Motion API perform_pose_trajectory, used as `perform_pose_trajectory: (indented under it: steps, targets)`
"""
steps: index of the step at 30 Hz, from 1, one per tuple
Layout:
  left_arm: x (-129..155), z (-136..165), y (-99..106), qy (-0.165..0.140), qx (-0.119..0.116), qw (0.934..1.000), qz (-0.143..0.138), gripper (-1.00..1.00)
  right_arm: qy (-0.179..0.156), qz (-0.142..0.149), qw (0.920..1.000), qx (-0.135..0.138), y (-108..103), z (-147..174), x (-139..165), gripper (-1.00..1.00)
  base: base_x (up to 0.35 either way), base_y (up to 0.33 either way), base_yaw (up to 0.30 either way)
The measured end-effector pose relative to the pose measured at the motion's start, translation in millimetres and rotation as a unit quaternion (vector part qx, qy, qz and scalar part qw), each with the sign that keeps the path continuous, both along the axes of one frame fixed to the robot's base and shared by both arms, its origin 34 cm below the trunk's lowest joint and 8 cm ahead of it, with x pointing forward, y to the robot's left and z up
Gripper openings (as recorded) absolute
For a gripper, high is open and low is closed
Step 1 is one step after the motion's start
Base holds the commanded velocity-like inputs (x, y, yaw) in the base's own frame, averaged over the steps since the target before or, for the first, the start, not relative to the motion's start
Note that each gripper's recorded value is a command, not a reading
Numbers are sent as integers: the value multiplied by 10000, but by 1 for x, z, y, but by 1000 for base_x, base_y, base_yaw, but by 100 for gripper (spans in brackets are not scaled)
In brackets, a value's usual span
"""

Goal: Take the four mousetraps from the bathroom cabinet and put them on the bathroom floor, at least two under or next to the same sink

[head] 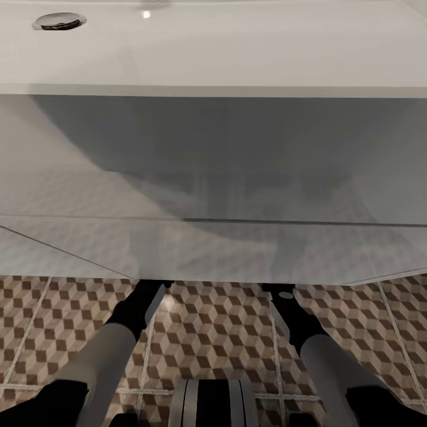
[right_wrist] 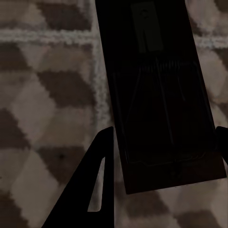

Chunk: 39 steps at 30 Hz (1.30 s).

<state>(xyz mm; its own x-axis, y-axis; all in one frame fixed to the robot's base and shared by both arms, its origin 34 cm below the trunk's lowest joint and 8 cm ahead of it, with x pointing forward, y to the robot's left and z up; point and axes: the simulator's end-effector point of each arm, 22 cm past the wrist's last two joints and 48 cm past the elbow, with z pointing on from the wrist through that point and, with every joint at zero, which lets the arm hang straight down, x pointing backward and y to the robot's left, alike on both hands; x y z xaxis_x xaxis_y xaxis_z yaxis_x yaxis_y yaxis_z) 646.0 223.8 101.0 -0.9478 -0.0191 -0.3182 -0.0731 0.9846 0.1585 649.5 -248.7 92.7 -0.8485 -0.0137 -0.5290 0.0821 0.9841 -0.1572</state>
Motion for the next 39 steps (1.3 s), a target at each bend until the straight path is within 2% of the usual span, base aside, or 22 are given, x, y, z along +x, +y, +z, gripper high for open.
perform_pose_trajectory:
  steps: [4,8,13,19,27,39]
  targets:
    - [-5,-6,0,97,14,10000,-15,-100,-4,1,10000,-1,0,-5,-7,-100,0,0,0]
    - [-4,-9,0,6,10,10000,2,-100,-1,0,10000,-11,-1,-15,-25,-100,0,0,0]
    - [-11,-14,0,44,14,10000,2,-100,-42,-2,10000,-12,-2,-19,-32,-100,0,0,0]
    - [-20,-20,0,126,20,9999,-2,-100,-70,29,10000,33,1,-20,-33,-100,0,0,0]
    - [-20,-23,-1,-90,12,10000,38,-100,-263,26,9996,63,2,-16,-27,-100,0,0,0]
    - [-24,-26,-1,-87,15,10000,39,-100,-372,13,9992,111,3,-15,-27,-100,0,0,0]
